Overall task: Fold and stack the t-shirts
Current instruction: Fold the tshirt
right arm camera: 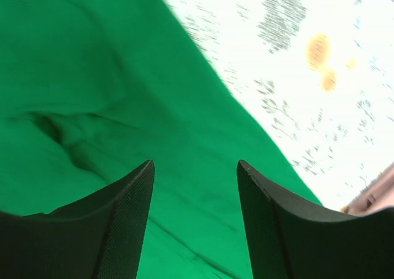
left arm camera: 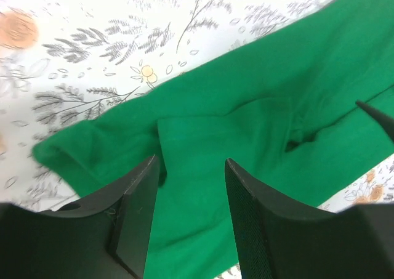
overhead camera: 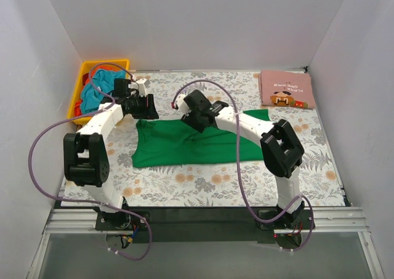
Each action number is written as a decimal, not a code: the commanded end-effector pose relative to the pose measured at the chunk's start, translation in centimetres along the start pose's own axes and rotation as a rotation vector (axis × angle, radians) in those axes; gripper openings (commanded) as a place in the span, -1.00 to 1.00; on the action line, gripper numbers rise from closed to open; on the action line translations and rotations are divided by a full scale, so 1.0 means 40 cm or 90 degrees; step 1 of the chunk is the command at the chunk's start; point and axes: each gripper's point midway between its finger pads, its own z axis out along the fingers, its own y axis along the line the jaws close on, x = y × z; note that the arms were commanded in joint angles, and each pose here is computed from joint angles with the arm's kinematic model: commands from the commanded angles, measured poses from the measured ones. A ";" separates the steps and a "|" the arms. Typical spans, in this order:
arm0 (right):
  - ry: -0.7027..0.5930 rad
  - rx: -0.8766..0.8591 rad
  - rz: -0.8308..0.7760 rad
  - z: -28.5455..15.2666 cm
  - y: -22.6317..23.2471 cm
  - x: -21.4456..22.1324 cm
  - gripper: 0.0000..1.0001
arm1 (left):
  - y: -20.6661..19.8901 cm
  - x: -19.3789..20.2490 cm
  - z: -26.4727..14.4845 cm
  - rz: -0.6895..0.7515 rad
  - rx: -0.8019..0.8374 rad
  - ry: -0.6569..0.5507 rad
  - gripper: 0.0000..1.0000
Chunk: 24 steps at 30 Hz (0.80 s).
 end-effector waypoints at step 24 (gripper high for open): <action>0.266 -0.311 0.110 -0.136 0.121 0.553 -0.22 | 0.037 0.237 0.053 -0.051 -0.048 0.192 -0.40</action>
